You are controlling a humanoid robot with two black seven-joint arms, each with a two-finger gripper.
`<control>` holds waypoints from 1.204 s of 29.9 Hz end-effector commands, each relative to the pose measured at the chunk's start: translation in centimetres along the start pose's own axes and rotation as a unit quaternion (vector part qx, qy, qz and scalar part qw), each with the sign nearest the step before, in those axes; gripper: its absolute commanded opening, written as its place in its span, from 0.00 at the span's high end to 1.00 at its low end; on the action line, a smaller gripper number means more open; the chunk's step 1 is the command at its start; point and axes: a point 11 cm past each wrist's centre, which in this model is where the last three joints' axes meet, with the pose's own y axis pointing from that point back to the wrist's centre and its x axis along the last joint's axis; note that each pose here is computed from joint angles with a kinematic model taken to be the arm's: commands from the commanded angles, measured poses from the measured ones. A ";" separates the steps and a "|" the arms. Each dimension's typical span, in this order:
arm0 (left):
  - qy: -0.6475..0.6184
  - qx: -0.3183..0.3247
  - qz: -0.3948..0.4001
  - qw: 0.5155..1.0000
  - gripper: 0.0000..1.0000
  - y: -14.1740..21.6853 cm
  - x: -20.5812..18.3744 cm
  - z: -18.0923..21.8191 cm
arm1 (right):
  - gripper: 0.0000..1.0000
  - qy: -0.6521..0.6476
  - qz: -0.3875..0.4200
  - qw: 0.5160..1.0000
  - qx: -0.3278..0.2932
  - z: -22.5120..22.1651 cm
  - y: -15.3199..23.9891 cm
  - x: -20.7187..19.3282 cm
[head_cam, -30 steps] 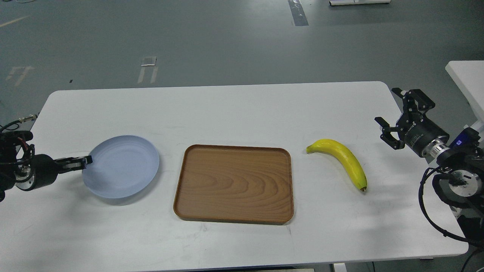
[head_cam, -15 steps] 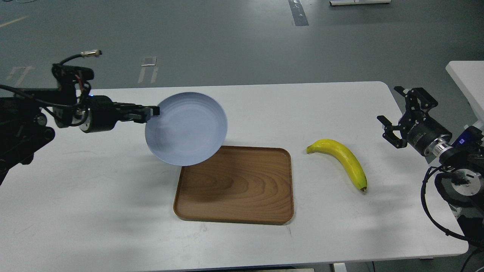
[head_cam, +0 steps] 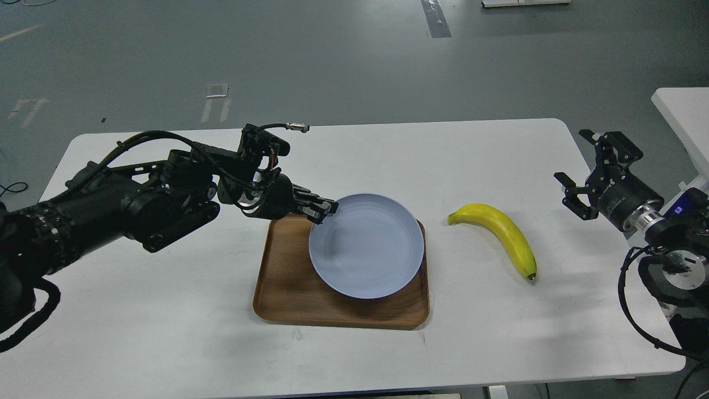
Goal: Place banana on plate with both arms
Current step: 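Lift the plate with the left gripper and lower it onto the wooden tray, then open the left gripper and withdraw it away from the plate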
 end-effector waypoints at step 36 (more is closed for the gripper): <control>0.606 -0.237 0.471 0.596 0.02 16.6 1.7 -12.0 | 0.00 0.068 -0.014 0.997 -0.022 -1.4 0.8 1.0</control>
